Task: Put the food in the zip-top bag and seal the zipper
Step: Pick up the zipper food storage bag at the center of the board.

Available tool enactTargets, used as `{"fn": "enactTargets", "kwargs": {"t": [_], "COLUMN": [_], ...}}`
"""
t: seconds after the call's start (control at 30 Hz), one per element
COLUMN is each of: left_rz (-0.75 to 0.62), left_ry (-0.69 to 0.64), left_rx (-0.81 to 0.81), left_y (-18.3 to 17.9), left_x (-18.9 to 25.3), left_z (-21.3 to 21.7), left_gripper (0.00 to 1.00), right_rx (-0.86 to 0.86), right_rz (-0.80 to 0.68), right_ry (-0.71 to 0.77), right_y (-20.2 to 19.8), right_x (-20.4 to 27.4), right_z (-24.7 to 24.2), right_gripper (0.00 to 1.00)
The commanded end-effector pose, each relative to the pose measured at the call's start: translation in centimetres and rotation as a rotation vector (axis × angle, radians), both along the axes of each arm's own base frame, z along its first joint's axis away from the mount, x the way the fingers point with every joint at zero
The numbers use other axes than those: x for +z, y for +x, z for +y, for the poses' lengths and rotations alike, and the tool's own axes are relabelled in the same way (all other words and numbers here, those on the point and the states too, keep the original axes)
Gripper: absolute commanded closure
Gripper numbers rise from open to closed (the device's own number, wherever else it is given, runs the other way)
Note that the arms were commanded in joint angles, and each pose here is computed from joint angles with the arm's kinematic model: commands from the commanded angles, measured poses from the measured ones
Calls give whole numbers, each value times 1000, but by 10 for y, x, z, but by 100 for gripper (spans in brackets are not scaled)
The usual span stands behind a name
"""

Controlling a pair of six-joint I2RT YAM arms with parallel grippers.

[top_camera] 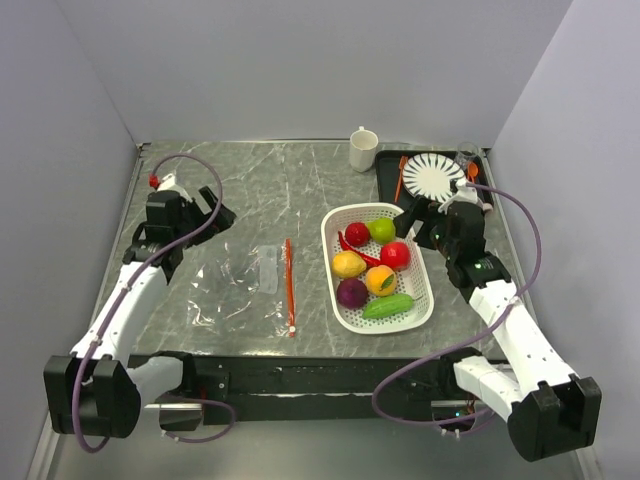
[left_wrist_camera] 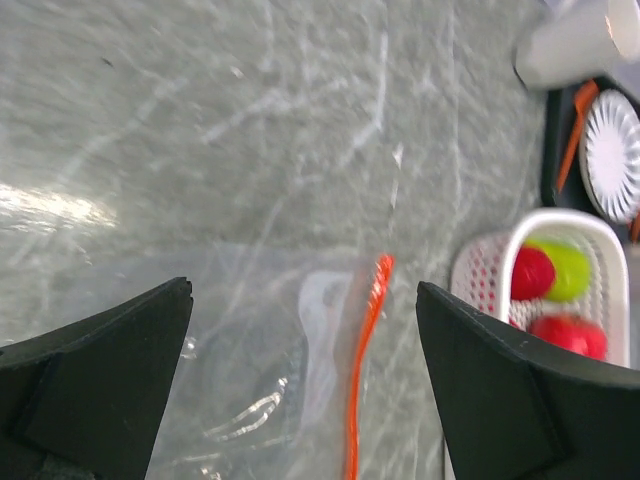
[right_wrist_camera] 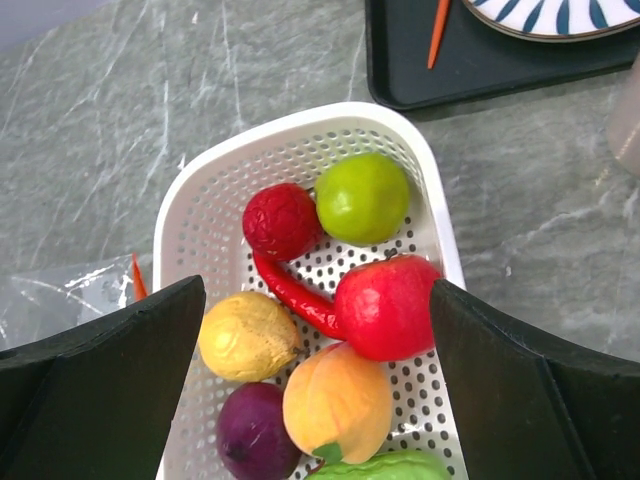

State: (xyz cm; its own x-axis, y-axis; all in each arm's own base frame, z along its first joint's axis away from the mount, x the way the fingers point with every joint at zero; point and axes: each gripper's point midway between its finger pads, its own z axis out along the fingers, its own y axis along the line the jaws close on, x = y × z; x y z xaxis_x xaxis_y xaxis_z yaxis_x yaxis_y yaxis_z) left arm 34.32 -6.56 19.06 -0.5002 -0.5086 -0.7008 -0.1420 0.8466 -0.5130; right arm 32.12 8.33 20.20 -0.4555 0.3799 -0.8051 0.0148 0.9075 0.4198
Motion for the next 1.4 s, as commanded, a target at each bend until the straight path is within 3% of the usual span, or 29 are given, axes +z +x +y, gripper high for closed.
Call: {"fn": "enactTargets", "kwargs": {"t": [0.0,0.17,0.33,0.63,0.83,0.93,1.0,1.07,1.17,1.3,1.37], "left_rz": [-14,4,105,269,325,356,367,382,399,421,432], "left_ry": [-63,-50,19,216,324,340,351,359,373,387,397], "left_rx": [-178,-315,-366,-306,-280,-274,-272,-270,-280,-292,-298], "left_y": [-13,-32,-50,-48,-51,-52,-54,-56,-59,-63,-64], "left_x": [6,3,-30,-79,-94,-103,-108,-113,-120,-129,-135], "left_z": [-32,-84,-129,-149,-162,-164,-165,-166,-169,-174,-176], "left_gripper": [1,1,1,1,9,25,31,29,34,30,34], "right_rx": [33,51,73,68,70,74,74,70,65,69,69], "right_rz": [-52,6,26,55,56,57,64,65,67,74,75], "right_ry": [17,4,19,0,-1,1,2,-4,-8,-7,-6], "right_y": [2,3,4,2,1,0,0,0,-1,-1,-1], "right_x": [31,22,18,12,11,12,10,10,9,7,6], "right_z": [6,9,14,12,12,13,13,12,10,11,11], "right_gripper": [0,0,0,0,0,0,0,0,0,0,0]}}
